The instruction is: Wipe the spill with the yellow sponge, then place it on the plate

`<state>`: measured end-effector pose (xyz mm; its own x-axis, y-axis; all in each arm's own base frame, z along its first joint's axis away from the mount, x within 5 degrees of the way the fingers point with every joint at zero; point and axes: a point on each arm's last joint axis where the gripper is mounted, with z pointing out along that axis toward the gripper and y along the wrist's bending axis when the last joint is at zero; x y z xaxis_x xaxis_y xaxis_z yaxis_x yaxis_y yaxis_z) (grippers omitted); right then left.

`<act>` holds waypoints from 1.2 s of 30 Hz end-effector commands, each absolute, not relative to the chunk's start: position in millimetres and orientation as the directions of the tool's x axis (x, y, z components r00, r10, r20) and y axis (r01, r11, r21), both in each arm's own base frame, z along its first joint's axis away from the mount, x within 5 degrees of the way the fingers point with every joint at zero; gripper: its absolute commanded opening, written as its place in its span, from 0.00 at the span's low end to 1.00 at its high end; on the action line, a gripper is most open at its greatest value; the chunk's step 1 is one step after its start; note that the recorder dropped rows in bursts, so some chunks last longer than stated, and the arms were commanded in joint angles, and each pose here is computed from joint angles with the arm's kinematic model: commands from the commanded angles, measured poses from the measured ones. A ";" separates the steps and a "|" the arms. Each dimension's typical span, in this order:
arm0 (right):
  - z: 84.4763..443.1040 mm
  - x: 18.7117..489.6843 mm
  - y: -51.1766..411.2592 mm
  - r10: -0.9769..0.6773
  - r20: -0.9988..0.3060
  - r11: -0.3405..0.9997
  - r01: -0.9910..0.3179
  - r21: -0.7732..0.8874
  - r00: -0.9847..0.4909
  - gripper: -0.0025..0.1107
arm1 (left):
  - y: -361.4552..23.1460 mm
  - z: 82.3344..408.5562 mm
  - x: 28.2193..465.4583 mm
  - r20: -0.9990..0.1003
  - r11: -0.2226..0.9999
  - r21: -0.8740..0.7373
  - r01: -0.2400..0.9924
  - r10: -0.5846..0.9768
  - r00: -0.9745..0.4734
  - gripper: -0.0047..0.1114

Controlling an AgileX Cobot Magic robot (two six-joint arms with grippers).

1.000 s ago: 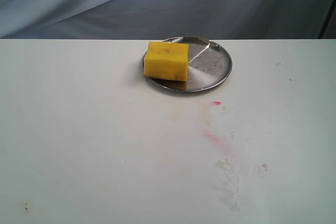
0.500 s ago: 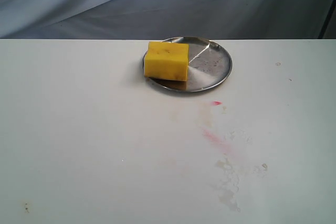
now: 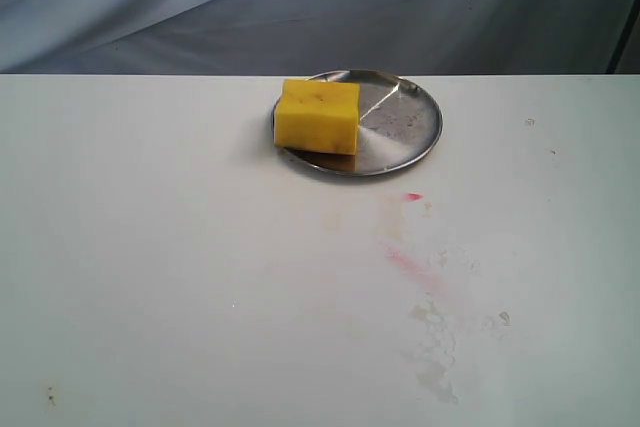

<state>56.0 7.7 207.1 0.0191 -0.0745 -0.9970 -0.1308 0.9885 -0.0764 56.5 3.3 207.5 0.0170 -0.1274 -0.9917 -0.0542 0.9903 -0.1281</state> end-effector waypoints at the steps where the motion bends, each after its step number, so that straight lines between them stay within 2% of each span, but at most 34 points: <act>1: 206.3 56.0 7.1 -0.081 -0.996 0.989 -0.122 -0.083 0.021 0.02 | 2.9 206.0 56.4 -0.992 0.991 -0.127 -0.048 -0.126 0.014 0.04; 36: 206.3 56.0 7.1 -0.081 -0.996 0.989 -0.122 -0.083 0.021 0.02 | 3.1 203.5 56.4 -0.994 0.993 -0.103 -0.053 -0.104 -0.014 0.04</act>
<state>56.0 7.7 207.1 0.0191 -0.0745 -0.9970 -0.1308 0.9885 -0.0764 56.5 3.4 204.5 -0.0168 -0.1088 -0.9939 -0.0596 0.9924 -0.1077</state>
